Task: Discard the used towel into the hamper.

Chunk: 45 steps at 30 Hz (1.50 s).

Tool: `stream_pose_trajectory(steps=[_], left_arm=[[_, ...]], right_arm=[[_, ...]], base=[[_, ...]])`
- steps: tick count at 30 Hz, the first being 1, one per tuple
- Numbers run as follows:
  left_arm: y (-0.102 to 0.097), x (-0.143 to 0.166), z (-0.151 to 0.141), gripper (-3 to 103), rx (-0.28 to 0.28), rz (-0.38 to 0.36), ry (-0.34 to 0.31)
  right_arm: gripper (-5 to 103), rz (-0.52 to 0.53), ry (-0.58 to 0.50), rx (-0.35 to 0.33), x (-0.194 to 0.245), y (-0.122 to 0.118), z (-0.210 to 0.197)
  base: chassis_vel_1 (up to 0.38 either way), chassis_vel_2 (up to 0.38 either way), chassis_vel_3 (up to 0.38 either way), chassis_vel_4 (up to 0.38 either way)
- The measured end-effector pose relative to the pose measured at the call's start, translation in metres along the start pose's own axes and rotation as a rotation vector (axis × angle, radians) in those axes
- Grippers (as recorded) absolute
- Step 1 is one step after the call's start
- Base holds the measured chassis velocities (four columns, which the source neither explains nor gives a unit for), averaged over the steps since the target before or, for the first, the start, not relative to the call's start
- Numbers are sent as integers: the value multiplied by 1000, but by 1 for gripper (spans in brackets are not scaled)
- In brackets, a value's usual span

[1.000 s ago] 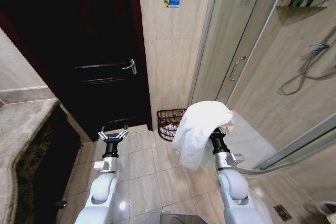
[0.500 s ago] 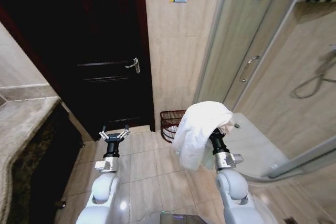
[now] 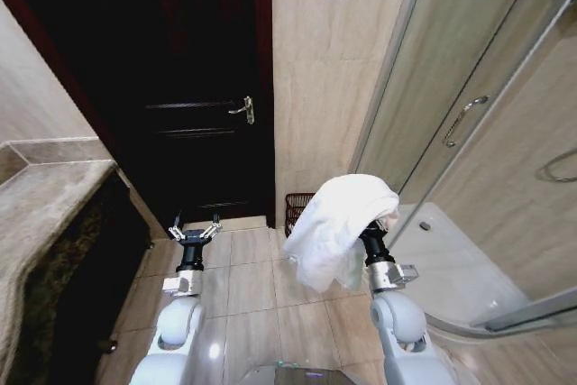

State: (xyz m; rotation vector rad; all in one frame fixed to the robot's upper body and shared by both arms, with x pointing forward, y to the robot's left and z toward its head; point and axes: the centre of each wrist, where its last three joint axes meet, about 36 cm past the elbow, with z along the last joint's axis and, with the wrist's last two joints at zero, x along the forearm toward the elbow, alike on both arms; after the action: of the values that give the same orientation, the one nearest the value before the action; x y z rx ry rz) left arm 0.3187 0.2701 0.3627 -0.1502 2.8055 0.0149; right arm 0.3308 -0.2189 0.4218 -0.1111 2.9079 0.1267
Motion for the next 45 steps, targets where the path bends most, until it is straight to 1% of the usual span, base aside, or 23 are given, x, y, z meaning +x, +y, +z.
stream_pose_trajectory(steps=[19, 33, 45], left_arm=[[1, 1, 4, 100, 0, 0, 2], [-3, 2, 5, 100, 3, 1, 7], [0, 1, 5, 100, -3, 1, 5]], right_arm=[[6, 2, -1, 1, 2, 1, 1], [6, 9, -15, 5, 7, -1, 1], [6, 15, -19, 6, 10, 2, 1]], base=[[-61, 59, 65, -58], [-62, 57, 57, -57], [-68, 54, 63, -60]])
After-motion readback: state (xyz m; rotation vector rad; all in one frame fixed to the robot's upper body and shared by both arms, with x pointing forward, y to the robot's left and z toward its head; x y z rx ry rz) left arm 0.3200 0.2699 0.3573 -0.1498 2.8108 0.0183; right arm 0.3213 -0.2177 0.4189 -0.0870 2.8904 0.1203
